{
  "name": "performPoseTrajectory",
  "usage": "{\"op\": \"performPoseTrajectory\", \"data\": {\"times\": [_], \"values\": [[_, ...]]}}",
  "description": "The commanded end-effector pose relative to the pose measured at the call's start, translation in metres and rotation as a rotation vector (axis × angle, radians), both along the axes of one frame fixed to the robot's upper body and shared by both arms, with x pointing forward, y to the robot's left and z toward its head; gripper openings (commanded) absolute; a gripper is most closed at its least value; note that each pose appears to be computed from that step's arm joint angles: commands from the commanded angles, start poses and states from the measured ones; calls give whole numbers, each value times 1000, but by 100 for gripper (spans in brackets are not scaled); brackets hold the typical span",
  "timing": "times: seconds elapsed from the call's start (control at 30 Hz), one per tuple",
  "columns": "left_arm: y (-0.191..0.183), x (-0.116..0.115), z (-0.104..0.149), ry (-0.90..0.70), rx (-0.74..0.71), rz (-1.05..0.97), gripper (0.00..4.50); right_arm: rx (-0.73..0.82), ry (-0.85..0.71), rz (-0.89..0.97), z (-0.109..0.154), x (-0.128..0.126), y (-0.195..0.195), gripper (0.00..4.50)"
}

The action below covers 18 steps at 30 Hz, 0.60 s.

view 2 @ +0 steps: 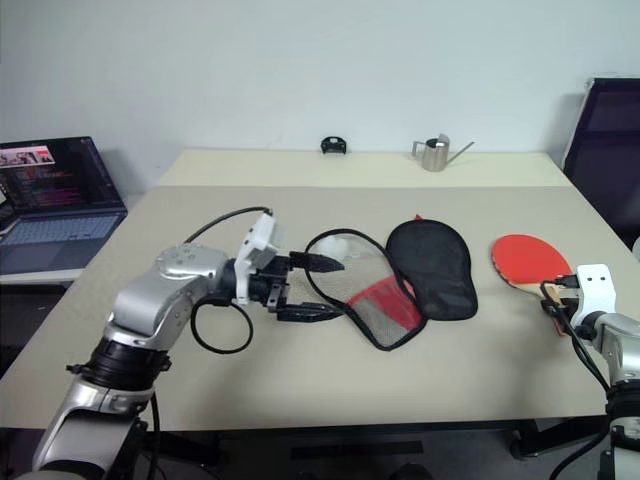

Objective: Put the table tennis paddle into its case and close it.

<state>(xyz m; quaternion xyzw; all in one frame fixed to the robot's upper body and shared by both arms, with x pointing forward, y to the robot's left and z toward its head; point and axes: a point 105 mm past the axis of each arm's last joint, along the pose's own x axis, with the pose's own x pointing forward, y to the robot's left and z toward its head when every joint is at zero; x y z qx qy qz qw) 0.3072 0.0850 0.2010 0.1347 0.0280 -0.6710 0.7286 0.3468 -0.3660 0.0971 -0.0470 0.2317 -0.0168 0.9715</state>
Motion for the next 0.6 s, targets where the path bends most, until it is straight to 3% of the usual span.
{"op": "performPoseTrajectory", "data": {"times": [0.03, 0.17, 0.4, 0.6], "values": [[9, -1, 9, -42, -8, 20, 450, 23, -24, -13, 4, 4, 6, 108], [19, 0, 9, -41, -2, 60, 450, 37, -94, -18, 25, 9, 14, 108], [33, -1, 5, -27, -3, 127, 450, 77, -259, 8, 86, 17, 51, 108], [37, -3, 3, -24, -8, 154, 450, 112, -311, 17, 109, 20, 85, 108]]}}
